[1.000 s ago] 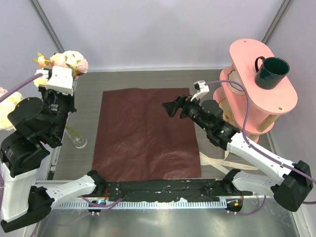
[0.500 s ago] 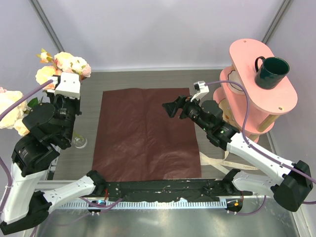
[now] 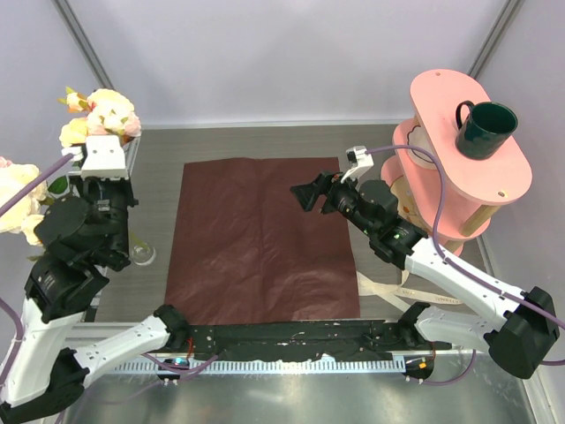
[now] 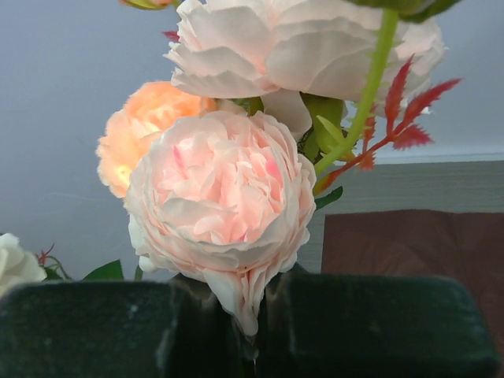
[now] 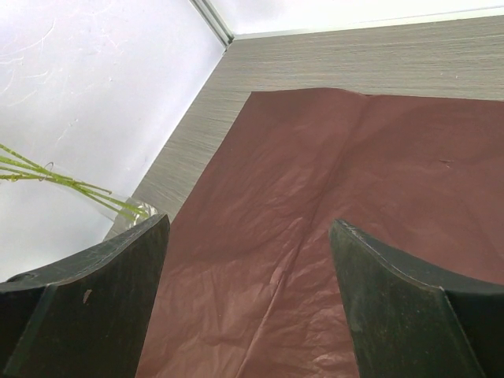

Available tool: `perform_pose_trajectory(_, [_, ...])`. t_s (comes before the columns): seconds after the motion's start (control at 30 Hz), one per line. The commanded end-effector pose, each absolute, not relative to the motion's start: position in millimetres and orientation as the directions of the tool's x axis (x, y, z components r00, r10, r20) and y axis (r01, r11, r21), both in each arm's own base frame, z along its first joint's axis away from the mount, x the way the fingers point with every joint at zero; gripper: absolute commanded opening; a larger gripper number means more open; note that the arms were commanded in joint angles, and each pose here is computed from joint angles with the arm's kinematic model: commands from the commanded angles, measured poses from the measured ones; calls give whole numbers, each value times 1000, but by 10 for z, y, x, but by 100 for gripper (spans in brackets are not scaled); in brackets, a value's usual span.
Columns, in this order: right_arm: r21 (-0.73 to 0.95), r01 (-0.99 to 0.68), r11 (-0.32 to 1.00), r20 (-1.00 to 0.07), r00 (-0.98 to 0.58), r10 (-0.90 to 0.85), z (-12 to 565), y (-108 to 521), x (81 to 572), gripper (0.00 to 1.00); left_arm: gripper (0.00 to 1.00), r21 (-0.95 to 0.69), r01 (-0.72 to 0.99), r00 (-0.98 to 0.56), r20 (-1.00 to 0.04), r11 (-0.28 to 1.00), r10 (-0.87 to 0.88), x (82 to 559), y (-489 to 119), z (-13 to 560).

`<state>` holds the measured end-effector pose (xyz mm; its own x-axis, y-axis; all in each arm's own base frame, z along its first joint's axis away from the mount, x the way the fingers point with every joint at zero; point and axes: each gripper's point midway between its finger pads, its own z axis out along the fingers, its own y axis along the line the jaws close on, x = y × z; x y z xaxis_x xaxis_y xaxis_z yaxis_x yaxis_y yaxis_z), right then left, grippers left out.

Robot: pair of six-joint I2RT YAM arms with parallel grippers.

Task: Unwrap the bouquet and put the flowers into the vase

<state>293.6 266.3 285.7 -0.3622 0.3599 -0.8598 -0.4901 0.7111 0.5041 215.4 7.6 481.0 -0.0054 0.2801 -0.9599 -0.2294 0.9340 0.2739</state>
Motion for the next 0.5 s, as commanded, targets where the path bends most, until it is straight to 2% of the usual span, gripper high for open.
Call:
perform_pose_trajectory(0.0, [521, -513, 682, -854, -330, 403, 3015, 2688, 2964, 88, 10, 158, -290, 68, -980, 944, 185, 2019, 253, 4989])
perform_pose_trajectory(0.17, [526, -515, 677, -850, -339, 403, 3001, 2703, 2957, 88, 17, 126, -295, 77, -985, 947, 155, 1968, 303, 4938])
perform_pose_trajectory(0.47, [523, -513, 681, -852, -336, 402, 3001, 2684, 2954, 88, 21, 74, -365, 84, -990, 928, 112, 1945, 398, 4923])
